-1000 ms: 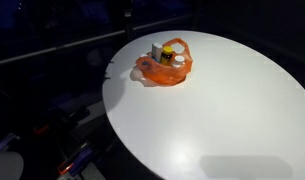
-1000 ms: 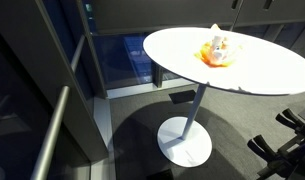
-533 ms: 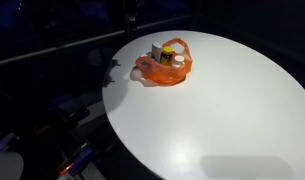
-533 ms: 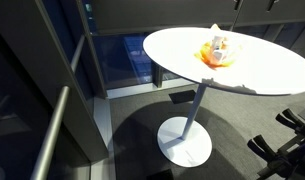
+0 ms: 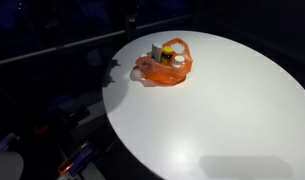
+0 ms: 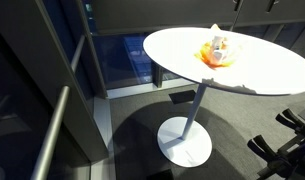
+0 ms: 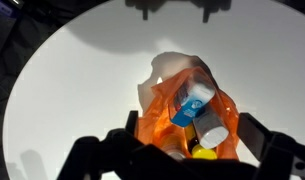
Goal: Remove the white container on the left from the plastic bag and put it on the table
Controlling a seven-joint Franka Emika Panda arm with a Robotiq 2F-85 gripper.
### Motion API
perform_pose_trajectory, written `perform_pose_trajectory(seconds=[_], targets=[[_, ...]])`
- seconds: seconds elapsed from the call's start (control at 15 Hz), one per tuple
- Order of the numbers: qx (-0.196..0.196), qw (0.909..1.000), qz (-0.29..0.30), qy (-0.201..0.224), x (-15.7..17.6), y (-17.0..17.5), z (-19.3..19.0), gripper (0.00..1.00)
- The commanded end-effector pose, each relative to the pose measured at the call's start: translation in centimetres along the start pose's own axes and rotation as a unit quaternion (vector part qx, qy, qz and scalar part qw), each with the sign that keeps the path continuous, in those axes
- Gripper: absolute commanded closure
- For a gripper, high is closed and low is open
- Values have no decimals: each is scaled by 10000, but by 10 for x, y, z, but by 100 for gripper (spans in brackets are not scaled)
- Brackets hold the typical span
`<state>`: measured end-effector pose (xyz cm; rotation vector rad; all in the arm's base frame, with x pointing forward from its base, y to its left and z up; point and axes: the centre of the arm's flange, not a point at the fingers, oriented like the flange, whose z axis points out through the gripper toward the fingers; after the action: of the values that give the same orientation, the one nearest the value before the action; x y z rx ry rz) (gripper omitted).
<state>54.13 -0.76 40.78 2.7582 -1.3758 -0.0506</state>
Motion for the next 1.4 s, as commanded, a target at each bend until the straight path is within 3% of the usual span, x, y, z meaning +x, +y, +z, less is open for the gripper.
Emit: perform_pose_trajectory(seconds=[0.0,0.47,0.93,1.33], targets=[[38,9999,-153,14,4,-5,-2,0],[128,9991,-378,156,33,-29,19,0],[386,9979,-76,520,73,-52,57,0],[439,9977,13,506,88,-61,77,0]])
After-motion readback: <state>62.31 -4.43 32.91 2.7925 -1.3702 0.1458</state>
